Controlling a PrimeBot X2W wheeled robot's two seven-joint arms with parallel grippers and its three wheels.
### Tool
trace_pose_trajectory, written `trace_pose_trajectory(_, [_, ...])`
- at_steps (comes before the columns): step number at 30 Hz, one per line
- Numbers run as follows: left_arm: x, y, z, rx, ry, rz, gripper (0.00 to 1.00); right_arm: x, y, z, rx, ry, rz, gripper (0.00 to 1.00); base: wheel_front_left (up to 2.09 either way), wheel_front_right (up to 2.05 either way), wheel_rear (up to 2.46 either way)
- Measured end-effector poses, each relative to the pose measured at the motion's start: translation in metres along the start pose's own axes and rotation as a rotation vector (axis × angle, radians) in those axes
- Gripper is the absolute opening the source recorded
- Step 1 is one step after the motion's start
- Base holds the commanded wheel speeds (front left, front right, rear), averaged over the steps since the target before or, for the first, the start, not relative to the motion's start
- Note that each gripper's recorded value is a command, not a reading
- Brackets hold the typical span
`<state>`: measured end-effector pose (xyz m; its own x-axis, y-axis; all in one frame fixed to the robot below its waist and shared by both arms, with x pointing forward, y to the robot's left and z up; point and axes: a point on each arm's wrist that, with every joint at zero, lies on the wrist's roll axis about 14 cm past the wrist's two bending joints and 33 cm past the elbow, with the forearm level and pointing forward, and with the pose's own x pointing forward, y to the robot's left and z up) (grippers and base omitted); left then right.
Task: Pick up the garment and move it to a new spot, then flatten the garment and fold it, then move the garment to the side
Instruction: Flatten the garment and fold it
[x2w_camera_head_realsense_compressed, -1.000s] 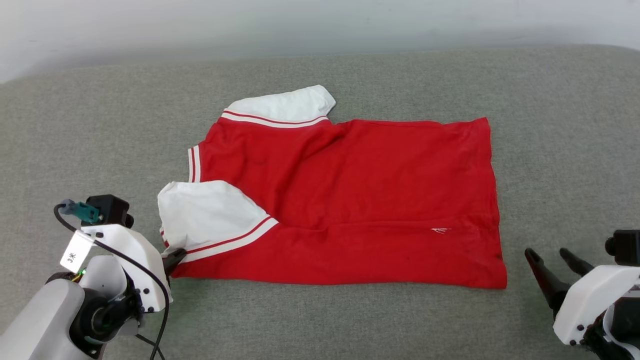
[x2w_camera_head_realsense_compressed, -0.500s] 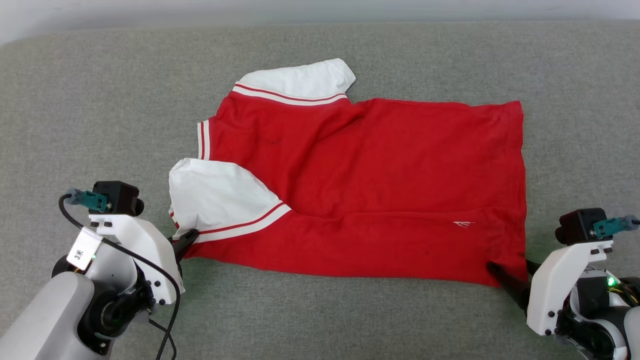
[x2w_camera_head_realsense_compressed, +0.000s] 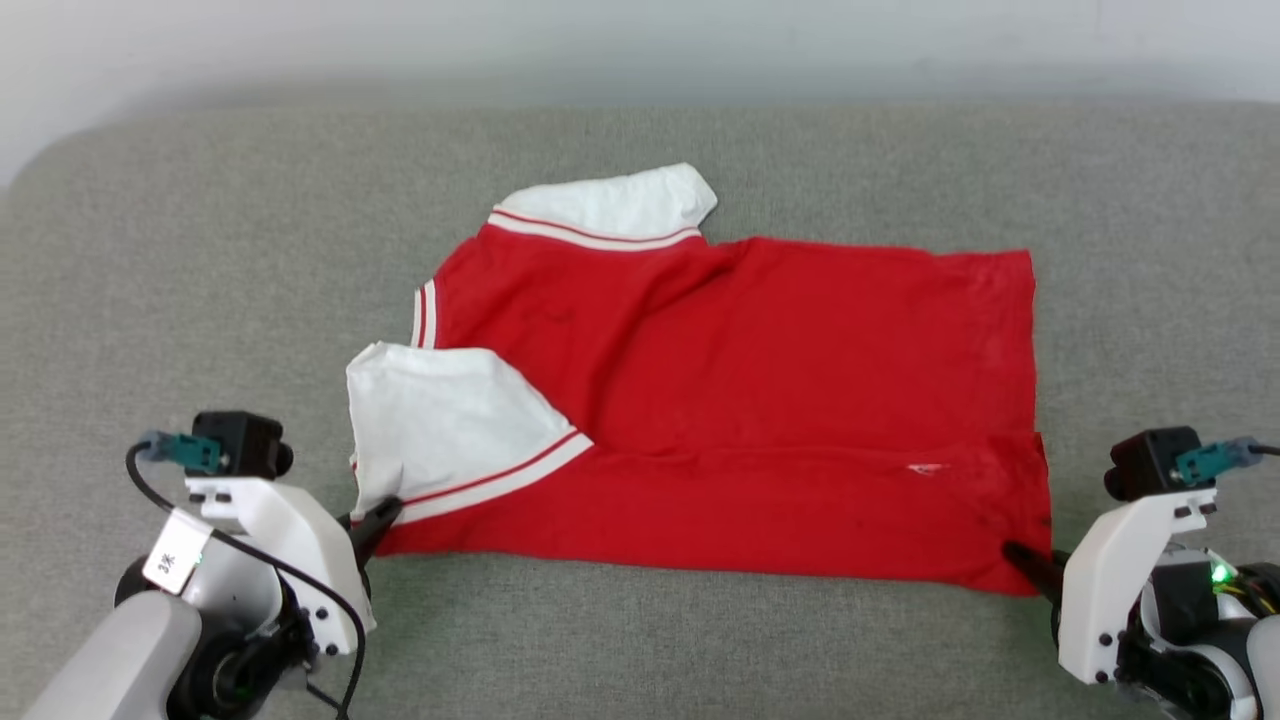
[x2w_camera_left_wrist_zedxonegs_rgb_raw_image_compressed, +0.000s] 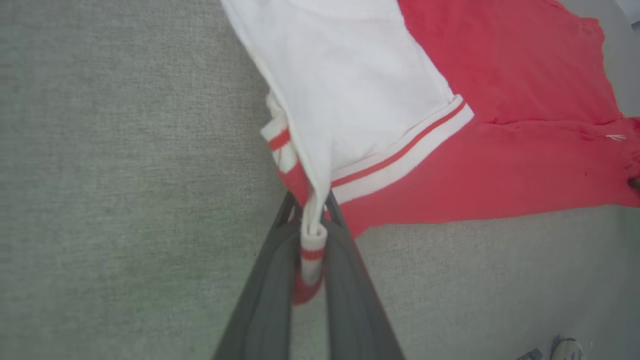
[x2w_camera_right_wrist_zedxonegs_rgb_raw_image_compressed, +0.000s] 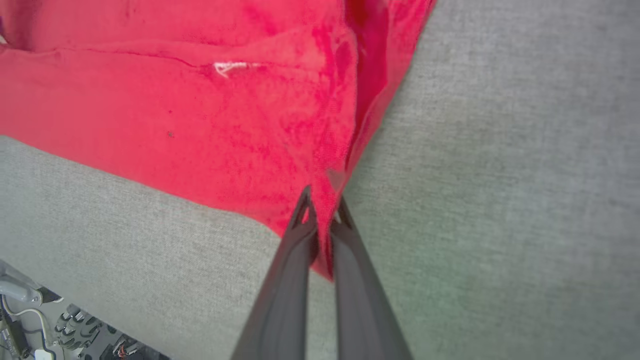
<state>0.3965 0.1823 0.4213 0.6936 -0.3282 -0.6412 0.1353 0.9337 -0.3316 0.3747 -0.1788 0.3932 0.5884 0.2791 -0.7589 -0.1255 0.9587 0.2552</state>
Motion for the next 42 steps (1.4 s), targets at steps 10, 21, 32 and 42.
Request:
trace_pose_trajectory(10, [-0.047,0.002,-0.028,-0.049,-0.018,0.044,0.0,-0.037,0.012,-0.025,-0.012,-0.015,0.025,0.0,0.0,0.0,0.0])
trace_pose_trajectory(21, [-0.078,0.016,-0.097,-0.226,0.07,0.107,0.0,-0.052,0.019,-0.077,0.057,0.03,0.034,0.0,0.0,0.0,0.0])
trace_pose_trajectory(32, [-0.059,0.013,-0.092,-0.208,0.025,0.09,1.0,-0.046,0.013,-0.062,0.095,-0.157,-0.014,1.0,0.0,0.0,0.0])
trace_pose_trajectory(42, [-0.058,0.009,-0.017,-0.005,-0.232,0.105,1.0,-0.079,0.008,0.022,0.011,-0.616,-0.103,1.0,0.0,0.0,0.0])
